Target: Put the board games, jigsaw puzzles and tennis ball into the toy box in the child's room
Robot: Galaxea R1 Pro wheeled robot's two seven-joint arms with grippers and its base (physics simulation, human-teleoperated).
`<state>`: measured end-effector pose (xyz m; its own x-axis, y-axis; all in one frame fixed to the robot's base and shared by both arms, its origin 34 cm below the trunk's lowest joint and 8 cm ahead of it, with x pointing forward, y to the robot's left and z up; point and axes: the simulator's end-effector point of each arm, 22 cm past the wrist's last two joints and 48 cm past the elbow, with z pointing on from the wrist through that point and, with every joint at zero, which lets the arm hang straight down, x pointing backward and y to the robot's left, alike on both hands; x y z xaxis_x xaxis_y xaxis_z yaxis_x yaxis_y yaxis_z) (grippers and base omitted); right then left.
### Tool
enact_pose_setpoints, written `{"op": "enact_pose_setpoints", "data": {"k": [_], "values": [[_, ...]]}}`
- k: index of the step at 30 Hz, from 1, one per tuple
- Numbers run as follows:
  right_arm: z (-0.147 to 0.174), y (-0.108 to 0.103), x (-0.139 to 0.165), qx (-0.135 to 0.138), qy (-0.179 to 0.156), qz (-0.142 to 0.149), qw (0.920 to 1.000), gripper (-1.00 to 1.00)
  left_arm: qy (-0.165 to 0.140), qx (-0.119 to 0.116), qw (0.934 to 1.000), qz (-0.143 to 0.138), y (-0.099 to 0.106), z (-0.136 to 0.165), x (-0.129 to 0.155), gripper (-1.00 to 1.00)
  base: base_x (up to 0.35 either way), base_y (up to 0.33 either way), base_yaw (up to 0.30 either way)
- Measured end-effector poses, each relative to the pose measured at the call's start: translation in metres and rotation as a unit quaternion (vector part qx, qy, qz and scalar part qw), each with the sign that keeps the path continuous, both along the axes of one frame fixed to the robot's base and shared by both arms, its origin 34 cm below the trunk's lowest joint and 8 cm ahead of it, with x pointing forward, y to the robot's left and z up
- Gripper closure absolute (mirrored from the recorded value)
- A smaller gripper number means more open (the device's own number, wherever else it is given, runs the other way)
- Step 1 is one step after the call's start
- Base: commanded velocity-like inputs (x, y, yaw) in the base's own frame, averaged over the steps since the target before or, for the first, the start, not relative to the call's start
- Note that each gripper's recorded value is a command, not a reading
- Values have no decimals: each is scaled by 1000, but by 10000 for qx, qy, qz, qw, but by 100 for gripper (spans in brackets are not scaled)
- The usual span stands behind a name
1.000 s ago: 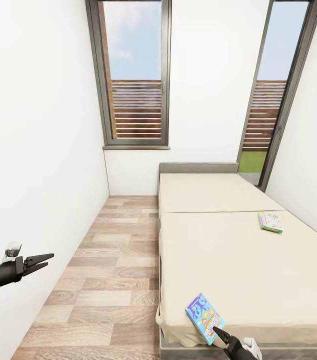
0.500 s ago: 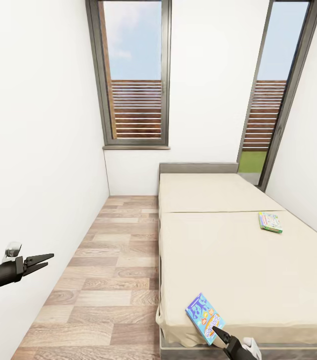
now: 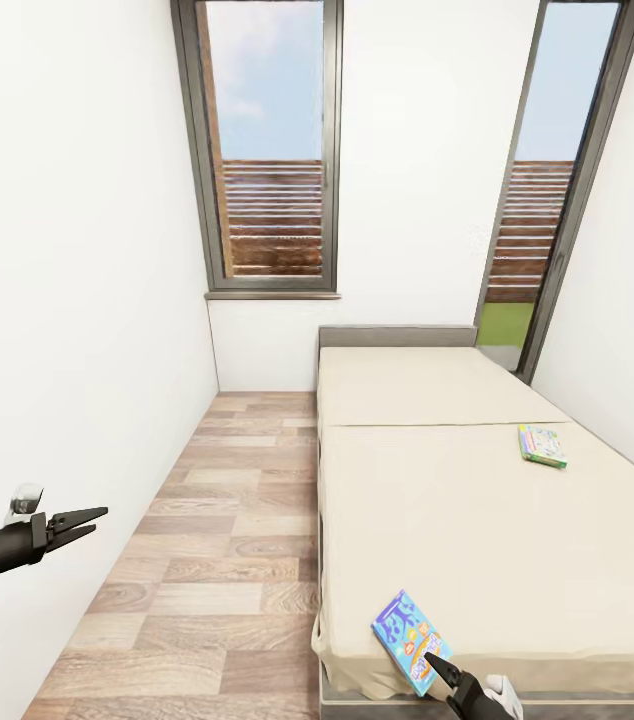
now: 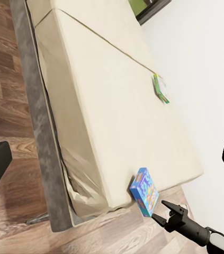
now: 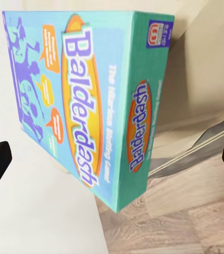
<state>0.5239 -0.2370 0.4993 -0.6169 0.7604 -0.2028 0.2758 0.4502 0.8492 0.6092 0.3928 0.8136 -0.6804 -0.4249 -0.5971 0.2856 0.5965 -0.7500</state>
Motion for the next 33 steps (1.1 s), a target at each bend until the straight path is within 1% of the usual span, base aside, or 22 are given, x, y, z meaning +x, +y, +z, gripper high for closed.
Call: {"op": "enact_pose_setpoints", "data": {"k": [18, 25, 33], "values": [[0, 0, 0, -1, 0, -1, 10000, -100, 0, 0, 10000, -1, 0, 0, 0, -100, 4, 2, 0], [0, 0, 0, -1, -3, -1, 10000, -100, 1, 1, 10000, -2, 0, 0, 0, -100, 10, 105, 0], [0, 0, 0, 0, -1, 0, 10000, -100, 1, 1, 10000, -2, 0, 0, 0, -100, 5, 31, 0]]}}
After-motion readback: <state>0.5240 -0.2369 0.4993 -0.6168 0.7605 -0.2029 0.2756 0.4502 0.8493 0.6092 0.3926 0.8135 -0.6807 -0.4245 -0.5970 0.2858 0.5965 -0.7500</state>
